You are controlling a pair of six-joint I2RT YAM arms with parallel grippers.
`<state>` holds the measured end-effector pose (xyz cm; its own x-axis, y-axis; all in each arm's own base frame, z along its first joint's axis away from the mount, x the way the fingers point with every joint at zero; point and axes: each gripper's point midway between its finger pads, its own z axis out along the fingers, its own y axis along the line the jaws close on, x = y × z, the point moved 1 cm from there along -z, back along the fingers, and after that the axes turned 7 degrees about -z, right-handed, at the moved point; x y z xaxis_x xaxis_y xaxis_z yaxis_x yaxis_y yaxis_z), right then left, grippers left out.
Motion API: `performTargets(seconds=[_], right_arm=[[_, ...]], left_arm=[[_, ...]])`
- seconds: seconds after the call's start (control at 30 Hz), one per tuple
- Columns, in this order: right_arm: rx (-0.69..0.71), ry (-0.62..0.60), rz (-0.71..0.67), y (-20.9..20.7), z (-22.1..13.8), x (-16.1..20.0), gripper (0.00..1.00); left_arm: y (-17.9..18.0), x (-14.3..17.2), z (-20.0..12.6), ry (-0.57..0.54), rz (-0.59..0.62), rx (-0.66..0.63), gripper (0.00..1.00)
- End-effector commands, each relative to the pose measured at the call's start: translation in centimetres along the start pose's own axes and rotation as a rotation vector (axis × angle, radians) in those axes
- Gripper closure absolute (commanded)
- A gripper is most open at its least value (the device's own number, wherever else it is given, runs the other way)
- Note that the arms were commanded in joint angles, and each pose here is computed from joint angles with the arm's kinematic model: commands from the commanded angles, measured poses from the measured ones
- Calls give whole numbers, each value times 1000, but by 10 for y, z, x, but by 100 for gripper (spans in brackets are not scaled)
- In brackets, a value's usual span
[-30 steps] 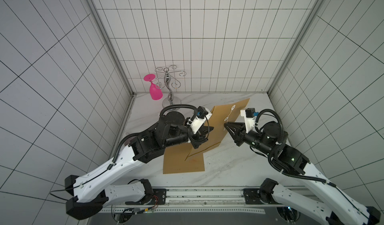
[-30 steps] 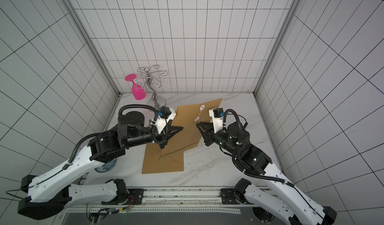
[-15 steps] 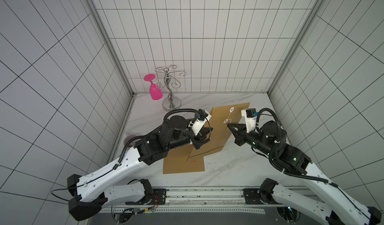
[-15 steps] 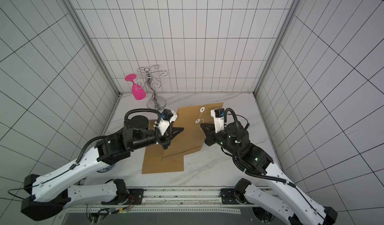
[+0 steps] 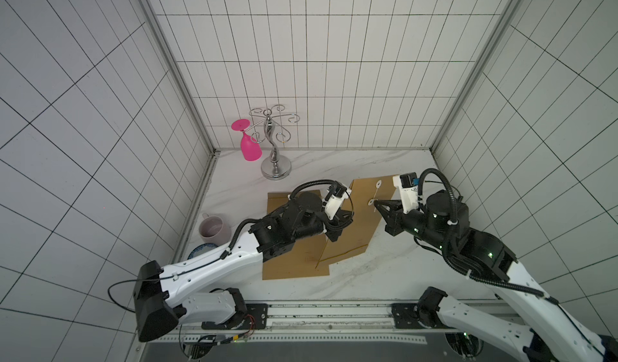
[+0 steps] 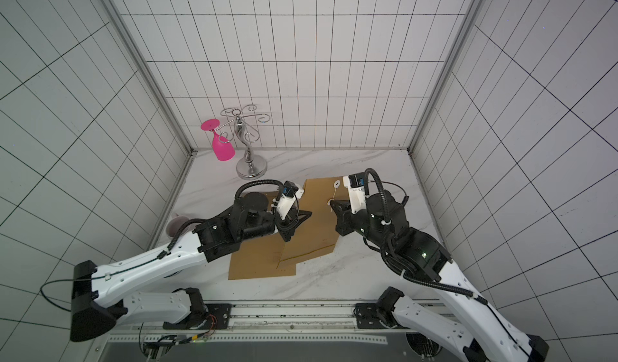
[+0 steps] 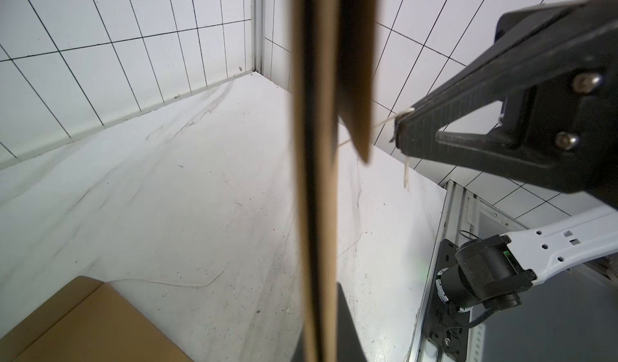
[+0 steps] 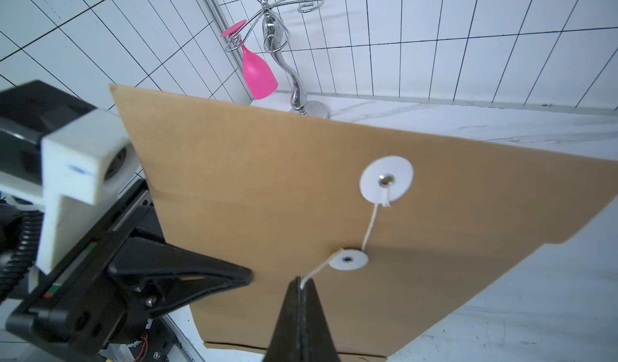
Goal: Open the file bag
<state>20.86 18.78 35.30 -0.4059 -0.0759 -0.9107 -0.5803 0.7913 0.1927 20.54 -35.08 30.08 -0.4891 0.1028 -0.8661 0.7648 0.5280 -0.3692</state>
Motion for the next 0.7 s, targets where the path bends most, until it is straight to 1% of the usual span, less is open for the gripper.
performTargets(seconds=[0.0,0.1,0.17,0.23,0.33,0.4,0.5,0.67], right_arm=[[-96,7,-24,19,-2,-10,100],[-111,37,1,23,5,6,100],[-113,94,35,21,15,30,100],[-107,132,73,16,23,56,100],[-66,154,126,3,24,83,100],[-28,176,159,-7,25,95,100],[67,183,196,-30,22,102,100],[244,181,258,-79,12,92,100]], left_arm=[[-9,-24,3,-92,-68,56,100],[-2,-28,8,-109,-123,67,100],[0,-31,8,-126,-155,94,100],[0,-34,6,-135,-160,97,100],[0,-37,2,-146,-176,96,100],[0,-38,0,-145,-188,103,100],[-1,-35,-3,-133,-191,110,100],[13,-23,-10,-120,-211,70,100]])
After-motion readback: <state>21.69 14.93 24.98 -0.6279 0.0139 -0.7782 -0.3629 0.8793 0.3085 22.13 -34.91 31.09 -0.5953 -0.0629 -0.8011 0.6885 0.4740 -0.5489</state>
